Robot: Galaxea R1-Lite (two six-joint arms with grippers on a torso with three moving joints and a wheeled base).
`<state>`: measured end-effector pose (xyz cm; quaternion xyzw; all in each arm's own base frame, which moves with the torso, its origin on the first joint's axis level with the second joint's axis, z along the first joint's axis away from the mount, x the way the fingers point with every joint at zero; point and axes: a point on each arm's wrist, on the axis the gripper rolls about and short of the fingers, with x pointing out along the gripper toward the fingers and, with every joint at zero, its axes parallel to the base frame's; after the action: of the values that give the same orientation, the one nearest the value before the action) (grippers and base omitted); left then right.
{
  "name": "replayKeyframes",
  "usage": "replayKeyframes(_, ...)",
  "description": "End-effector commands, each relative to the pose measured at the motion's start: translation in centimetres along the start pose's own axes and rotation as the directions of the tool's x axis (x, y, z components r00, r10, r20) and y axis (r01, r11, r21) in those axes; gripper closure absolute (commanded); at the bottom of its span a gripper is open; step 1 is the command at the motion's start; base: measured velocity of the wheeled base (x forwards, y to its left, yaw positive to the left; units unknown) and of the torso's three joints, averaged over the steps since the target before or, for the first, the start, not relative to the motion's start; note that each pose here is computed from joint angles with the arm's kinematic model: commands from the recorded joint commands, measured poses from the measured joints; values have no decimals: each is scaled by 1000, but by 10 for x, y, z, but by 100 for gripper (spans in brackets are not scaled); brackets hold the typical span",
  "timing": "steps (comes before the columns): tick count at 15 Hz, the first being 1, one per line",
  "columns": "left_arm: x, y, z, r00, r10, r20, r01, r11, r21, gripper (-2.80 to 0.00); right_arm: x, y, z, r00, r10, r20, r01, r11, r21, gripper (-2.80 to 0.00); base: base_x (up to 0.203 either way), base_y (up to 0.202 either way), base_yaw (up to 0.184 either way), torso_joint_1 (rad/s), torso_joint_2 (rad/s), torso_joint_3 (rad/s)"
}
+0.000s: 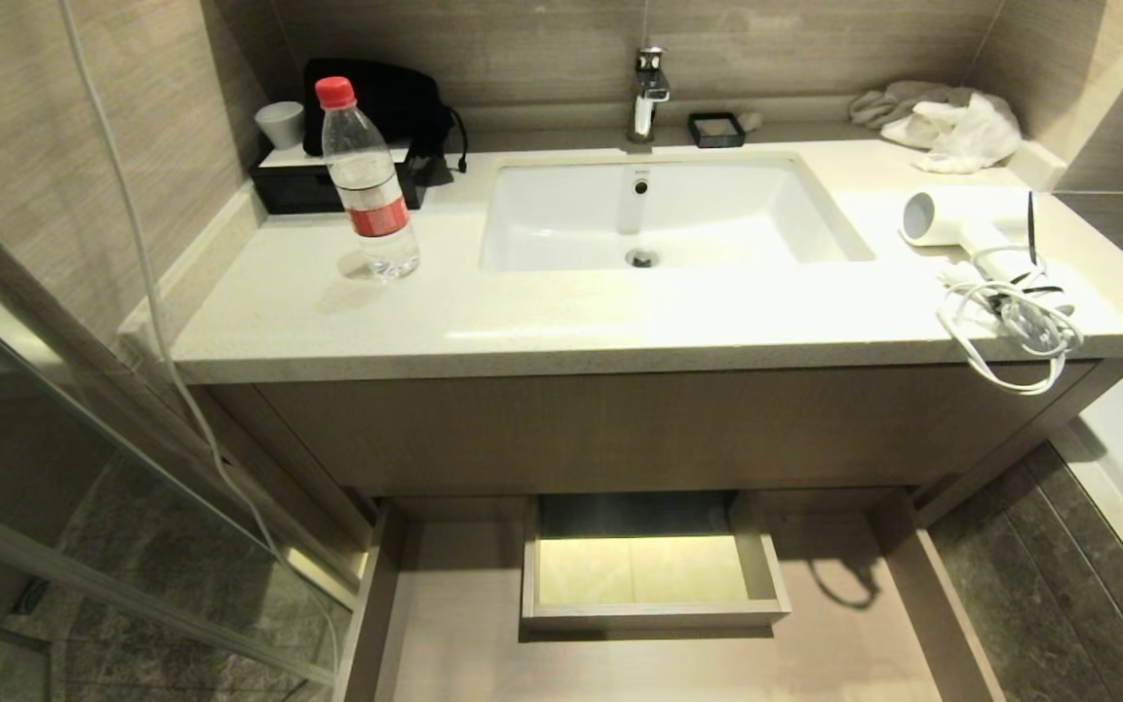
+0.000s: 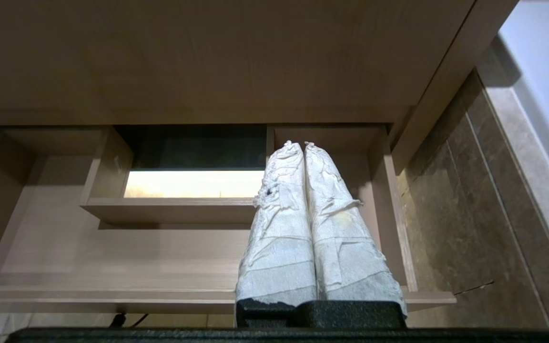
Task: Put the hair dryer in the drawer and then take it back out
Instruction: Pick up the hairdryer
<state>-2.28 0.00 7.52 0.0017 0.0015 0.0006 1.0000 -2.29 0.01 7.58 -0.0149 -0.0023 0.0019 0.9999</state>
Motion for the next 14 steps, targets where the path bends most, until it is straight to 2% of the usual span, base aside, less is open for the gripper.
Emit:
replayKeyframes(1, 0, 0, 0, 1000, 0, 0, 0, 1000, 0, 0, 0, 0, 0, 1000, 1, -1, -1, 1000, -1, 0, 0, 0, 0, 260, -608, -344)
replayKeyframes(4, 0, 0, 0, 1000, 0, 0, 0, 1000, 0, 0, 0, 0, 0, 1000, 2, -1, -2, 1000, 1, 0, 0, 0, 0, 263, -603, -335)
replayKeyframes(8, 0, 0, 0, 1000, 0, 0, 0, 1000, 0, 0, 0, 0, 0, 1000, 1, -4, -1, 1000, 7, 0, 0, 0, 0, 168, -377, -207)
replayKeyframes(14, 0, 0, 0, 1000, 0, 0, 0, 1000, 0, 0, 0, 0, -1, 1000, -1, -8, 1, 1000, 11, 0, 0, 0, 0, 6, -10, -6)
